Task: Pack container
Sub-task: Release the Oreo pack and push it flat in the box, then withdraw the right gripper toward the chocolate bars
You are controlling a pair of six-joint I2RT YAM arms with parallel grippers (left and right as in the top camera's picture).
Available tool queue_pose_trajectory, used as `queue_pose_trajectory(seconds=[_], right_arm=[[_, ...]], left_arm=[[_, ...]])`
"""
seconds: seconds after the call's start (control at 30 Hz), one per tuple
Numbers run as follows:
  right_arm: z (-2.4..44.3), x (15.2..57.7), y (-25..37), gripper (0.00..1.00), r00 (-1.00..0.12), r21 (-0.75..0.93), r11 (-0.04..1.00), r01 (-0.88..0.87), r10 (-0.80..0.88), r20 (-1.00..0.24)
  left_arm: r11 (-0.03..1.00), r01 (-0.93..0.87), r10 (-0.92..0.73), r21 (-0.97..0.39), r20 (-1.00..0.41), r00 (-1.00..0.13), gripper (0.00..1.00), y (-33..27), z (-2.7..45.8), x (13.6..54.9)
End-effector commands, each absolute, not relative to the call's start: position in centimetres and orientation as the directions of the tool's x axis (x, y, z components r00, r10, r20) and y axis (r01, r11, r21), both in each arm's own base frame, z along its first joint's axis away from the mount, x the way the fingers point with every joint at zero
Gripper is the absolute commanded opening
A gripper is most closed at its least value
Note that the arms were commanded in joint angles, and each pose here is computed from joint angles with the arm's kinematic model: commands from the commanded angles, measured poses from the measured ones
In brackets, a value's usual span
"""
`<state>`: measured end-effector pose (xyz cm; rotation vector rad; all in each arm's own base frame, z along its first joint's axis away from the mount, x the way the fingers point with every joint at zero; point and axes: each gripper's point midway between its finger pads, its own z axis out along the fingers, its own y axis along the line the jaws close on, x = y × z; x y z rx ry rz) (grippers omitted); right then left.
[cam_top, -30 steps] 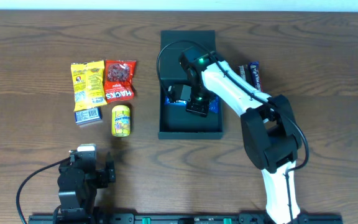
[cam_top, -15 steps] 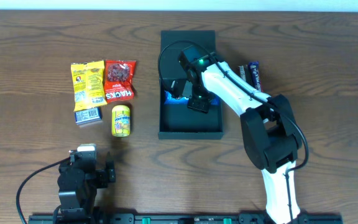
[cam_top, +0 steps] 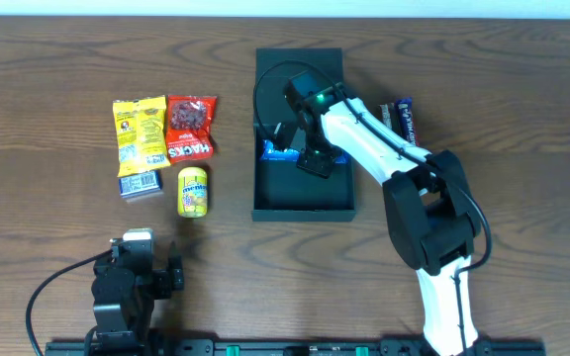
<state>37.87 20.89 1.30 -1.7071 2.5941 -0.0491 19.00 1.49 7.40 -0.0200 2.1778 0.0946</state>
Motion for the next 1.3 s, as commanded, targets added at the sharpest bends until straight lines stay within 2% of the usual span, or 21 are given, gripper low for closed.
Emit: queue_pose_trajectory(seconds=[0.0,0.3,0.43,0.7,0.83,1.07,1.27], right_arm=[[4.7,37.9,21.8,0.01,-0.413,-0.060,0.420,-0.906,-0.905,-0.098],[15.0,38.6,21.0,0.01,-0.401,-0.192,0.463,-0.866,-0.870,-0.287],[19.1,39.2,18.9,0.01,-0.469,-0.220,0.571,-0.791,-0.797,-0.380],[21.0,43.4,11.7,0.02,-0.638,-0.212,0.787,-0.580,-0.600,-0.483],[22.1,47.0,10.0,0.02,-0.630,-0.151,0.855,-0.497,-0.475,-0.614],[25.0,48.8,10.9,0.02,-0.507,0.048,0.787,-0.615,-0.348,-0.789],[24.9,47.5,11.5,0.02,-0.536,0.140,0.751,-0.645,-0.315,-0.783]], left_arm=[[0.995,-0.056,0.033,0.080,-0.814,-0.579,0.95,1.8,7.0,18.9],[0.995,-0.056,0.033,0.080,-0.814,-0.579,0.95,1.8,7.0,18.9],[0.995,-0.056,0.033,0.080,-0.814,-0.579,0.95,1.8,7.0,18.9],[0.995,-0.056,0.033,0.080,-0.814,-0.579,0.95,1.8,7.0,18.9],[0.995,-0.056,0.033,0.080,-0.814,-0.579,0.95,1.8,7.0,18.9],[0.995,-0.056,0.033,0.080,-0.814,-0.579,0.96,1.8,7.0,18.9],[0.995,-0.056,0.033,0.080,-0.814,-0.579,0.95,1.8,7.0,18.9]])
